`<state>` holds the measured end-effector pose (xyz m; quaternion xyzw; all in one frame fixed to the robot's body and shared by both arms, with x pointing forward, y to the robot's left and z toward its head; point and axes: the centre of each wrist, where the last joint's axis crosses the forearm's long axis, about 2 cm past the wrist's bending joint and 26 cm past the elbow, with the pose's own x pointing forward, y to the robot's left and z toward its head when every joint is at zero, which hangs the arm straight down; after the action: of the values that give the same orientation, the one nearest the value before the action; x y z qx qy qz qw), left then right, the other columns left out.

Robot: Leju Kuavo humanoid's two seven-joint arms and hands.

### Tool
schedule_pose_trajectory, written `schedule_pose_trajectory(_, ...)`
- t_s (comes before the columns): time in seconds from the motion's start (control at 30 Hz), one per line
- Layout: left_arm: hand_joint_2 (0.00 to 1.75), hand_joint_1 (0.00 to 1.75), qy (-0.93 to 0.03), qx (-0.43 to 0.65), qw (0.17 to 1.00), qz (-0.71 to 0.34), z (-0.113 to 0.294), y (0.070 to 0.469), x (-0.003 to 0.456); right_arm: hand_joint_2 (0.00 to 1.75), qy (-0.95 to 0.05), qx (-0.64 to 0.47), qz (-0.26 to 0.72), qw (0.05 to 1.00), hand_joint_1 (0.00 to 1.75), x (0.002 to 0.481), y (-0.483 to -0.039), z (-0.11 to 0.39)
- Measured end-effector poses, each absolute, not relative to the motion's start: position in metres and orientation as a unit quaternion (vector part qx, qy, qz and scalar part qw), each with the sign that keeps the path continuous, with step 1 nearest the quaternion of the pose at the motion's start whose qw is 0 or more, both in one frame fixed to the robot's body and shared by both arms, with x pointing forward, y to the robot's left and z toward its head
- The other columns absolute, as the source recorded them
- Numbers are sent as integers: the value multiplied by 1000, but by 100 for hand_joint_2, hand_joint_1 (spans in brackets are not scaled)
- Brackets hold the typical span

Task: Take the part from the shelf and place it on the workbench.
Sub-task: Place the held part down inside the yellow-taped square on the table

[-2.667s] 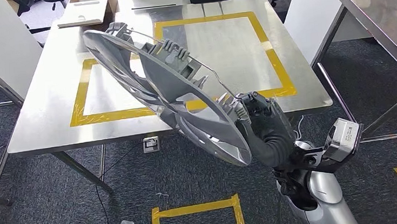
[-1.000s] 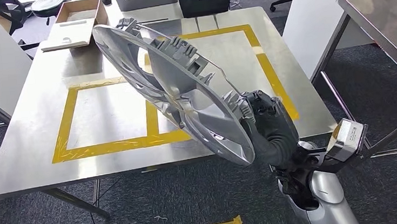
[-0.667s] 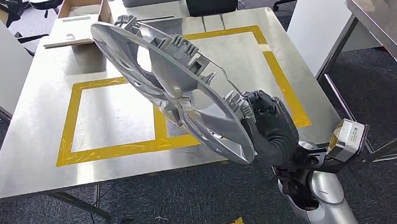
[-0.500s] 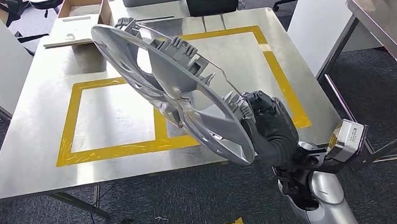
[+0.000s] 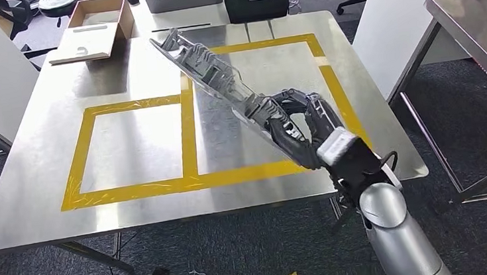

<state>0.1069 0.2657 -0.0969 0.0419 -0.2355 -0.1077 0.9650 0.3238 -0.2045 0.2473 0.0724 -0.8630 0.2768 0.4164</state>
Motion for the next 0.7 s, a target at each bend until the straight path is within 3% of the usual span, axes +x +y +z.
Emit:
schedule_pose_trajectory(0.1,175,0,-237,40,964,-116,-96,263,112,175,-840,-17,344,419,175,346,-202,253)
schedule_pose_trajectory(0.4,175,0,-236,34,963,-126,-94,259,118,175,-768,-124,475,410,175,380,-187,251)
schedule_pose_trajectory(0.7,175,0,-230,27,965,-124,-92,253,121,175,-659,-160,607,414,175,399,-157,224)
